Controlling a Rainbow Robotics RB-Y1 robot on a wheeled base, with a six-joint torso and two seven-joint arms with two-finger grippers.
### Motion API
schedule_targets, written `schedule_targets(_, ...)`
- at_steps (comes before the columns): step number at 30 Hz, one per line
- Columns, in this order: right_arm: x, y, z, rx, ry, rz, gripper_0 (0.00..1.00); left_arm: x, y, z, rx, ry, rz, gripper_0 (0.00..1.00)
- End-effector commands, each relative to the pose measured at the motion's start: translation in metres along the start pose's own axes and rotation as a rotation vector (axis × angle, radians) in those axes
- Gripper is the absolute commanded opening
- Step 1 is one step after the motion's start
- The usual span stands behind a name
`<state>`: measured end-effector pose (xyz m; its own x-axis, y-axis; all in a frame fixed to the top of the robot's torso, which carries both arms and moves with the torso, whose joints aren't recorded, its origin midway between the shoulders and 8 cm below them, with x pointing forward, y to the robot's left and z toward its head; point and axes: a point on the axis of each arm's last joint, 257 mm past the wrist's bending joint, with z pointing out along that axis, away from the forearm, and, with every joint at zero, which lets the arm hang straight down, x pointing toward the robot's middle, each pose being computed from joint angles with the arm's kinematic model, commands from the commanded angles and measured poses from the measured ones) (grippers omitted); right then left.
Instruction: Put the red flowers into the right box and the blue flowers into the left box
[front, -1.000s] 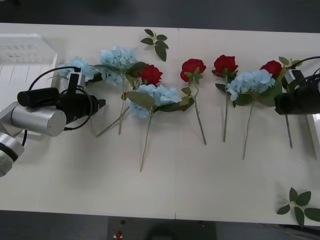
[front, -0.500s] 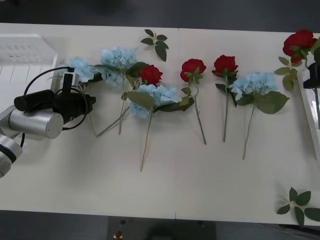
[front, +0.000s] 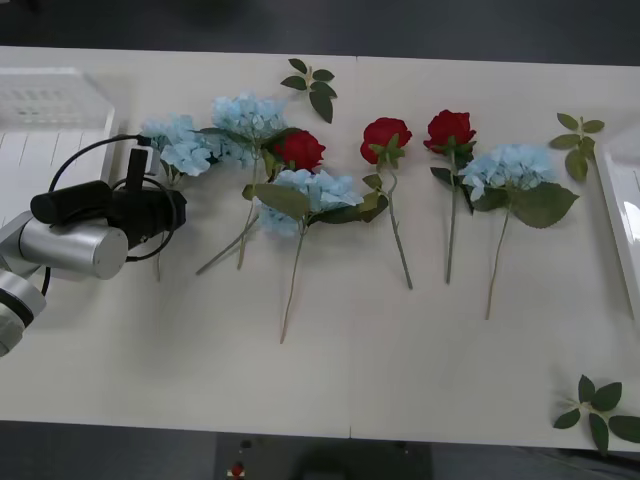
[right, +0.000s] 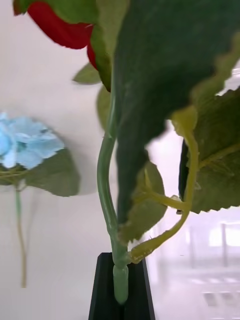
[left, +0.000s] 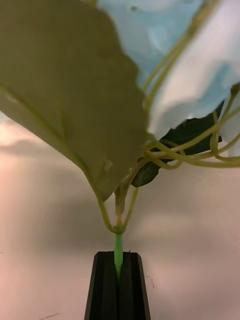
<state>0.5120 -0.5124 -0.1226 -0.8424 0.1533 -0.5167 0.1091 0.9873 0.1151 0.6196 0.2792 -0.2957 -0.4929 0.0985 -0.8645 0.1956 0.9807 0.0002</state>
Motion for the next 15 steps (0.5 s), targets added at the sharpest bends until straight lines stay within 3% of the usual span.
schedule_targets(1, -0.021, -0.039, -0.022, 0.068, -0.057, -0.091, 0.0, -0.02, -0.003, 0.001, 0.003, -0.017, -0.007, 0.0)
schedule_targets(15, -0.003, -0.122, 0.029, 0.266, -0.067, -0.158, 0.0, -0.022, 0.011, -0.022, -0.006, 0.106, 0.014, 0.0)
